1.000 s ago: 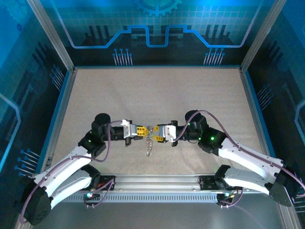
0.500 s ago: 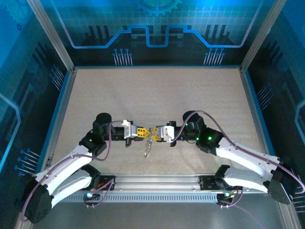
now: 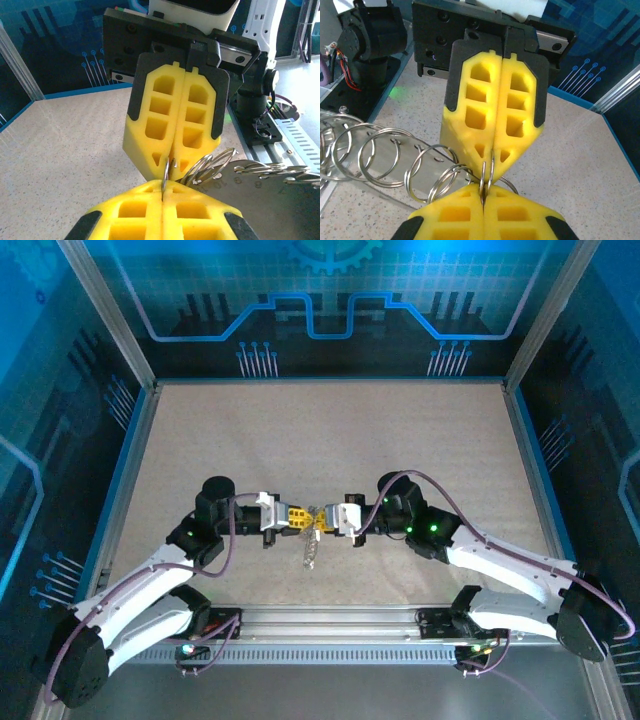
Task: Put the keys on the keyring
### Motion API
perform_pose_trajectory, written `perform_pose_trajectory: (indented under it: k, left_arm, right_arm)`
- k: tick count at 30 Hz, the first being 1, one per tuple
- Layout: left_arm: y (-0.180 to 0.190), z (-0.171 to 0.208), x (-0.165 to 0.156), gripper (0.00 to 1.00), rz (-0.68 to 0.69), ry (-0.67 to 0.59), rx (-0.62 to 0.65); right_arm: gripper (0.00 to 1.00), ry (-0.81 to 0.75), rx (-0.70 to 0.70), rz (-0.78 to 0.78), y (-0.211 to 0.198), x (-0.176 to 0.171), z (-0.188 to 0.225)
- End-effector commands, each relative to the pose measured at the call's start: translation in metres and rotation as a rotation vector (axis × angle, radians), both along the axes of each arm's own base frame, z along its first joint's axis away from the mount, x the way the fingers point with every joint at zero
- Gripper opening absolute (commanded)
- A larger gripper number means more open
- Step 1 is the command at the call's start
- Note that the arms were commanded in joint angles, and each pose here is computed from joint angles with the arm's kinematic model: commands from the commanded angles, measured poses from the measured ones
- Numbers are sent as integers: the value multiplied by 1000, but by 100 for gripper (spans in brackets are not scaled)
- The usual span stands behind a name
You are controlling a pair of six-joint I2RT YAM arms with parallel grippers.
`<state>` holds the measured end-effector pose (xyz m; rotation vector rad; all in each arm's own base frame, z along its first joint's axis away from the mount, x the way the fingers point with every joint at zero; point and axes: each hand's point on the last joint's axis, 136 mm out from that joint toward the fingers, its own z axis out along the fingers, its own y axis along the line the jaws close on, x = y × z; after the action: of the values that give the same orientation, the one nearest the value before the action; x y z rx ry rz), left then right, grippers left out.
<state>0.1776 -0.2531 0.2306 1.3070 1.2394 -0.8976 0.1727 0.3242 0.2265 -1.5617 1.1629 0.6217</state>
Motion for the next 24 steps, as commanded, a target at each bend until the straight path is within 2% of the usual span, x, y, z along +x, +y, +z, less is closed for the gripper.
perform_pose_trajectory:
  k: [1, 3, 9, 16, 24]
  left_arm:
    - [-2, 6, -7, 8, -41, -50, 3]
    - [-1, 1, -3, 16, -16, -30, 36]
    - [6, -14, 8, 16, 56, -25, 151]
    - [4, -13, 13, 16, 64, -12, 142]
    - [1, -11, 15, 15, 66, 1, 123]
  right_arm:
    - [0, -35, 1, -14, 3, 2, 10]
    - [0, -45, -31, -24, 0, 3, 8]
    - [0, -41, -172, -66, -5, 10, 1]
    - [0, -51, -268, -89, -3, 18, -4]
    - [0, -41, -256, -83, 6, 19, -4]
